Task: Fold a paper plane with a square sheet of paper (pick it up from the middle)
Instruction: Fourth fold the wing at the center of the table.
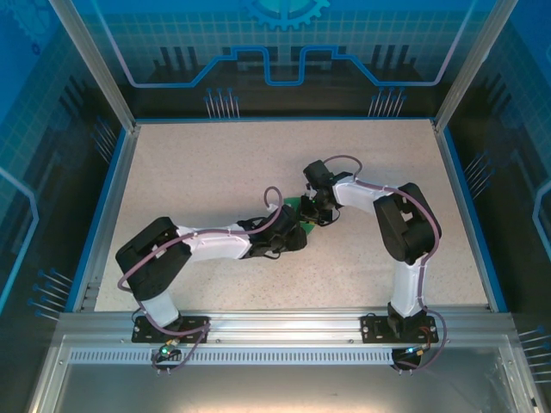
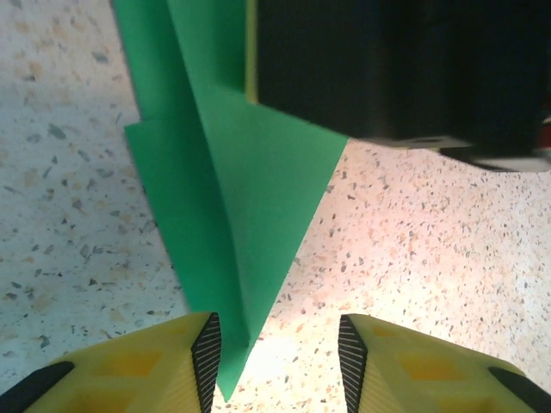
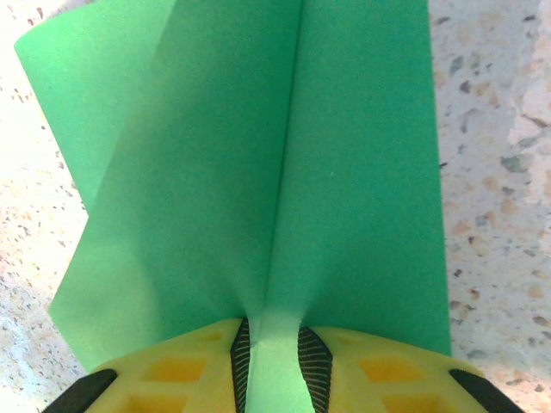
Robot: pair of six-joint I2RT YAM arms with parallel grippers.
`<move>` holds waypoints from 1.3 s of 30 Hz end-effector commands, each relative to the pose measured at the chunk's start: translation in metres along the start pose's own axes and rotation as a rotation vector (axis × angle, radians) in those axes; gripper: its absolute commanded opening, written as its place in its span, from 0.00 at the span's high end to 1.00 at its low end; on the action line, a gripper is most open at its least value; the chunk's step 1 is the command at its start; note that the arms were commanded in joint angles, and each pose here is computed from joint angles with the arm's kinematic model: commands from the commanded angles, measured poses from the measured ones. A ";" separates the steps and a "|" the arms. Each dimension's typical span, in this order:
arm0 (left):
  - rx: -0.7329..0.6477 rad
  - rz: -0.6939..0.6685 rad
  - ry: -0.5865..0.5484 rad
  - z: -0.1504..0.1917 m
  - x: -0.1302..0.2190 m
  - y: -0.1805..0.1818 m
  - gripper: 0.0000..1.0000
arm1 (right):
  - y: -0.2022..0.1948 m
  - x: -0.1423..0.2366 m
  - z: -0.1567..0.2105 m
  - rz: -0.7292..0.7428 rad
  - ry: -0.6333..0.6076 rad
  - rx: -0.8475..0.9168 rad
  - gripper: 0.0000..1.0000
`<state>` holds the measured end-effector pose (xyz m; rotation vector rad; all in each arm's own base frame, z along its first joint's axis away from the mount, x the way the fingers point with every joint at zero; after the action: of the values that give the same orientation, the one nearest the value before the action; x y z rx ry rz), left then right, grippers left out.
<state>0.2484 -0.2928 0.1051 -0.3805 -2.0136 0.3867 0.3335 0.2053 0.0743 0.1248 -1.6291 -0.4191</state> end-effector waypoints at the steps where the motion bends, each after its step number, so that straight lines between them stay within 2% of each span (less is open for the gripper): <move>1: -0.089 -0.157 -0.025 -0.002 -0.002 0.005 0.56 | -0.044 -0.038 0.020 0.224 0.083 -0.049 0.72; 8: -0.144 -0.260 -0.004 0.001 -0.009 0.001 0.63 | -0.043 -0.038 0.019 0.216 0.082 -0.051 0.72; 18: -0.155 -0.269 0.028 0.003 -0.020 -0.003 0.74 | -0.043 -0.038 0.020 0.215 0.083 -0.051 0.72; 33: -0.169 -0.288 0.067 0.010 -0.028 -0.003 0.73 | -0.044 -0.039 0.018 0.204 0.086 -0.067 0.73; 39: -0.178 -0.308 0.076 0.014 -0.029 -0.001 0.76 | -0.045 -0.039 0.017 0.181 0.092 -0.084 0.73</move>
<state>0.2563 -0.3086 0.0877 -0.1965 -2.0418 0.0937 0.3337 0.2048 0.0737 0.1153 -1.6235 -0.4307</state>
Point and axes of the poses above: each hand's point on the last joint's axis, 136 mm out from that joint toward the fingers, its own x axis back along the fingers, its own y axis along the line the jaws close on, z = x × y, the point moved 7 cm from there along x, back along the fingers, and after that the axes turned 4 degrees about -x, right-handed, at the moved point
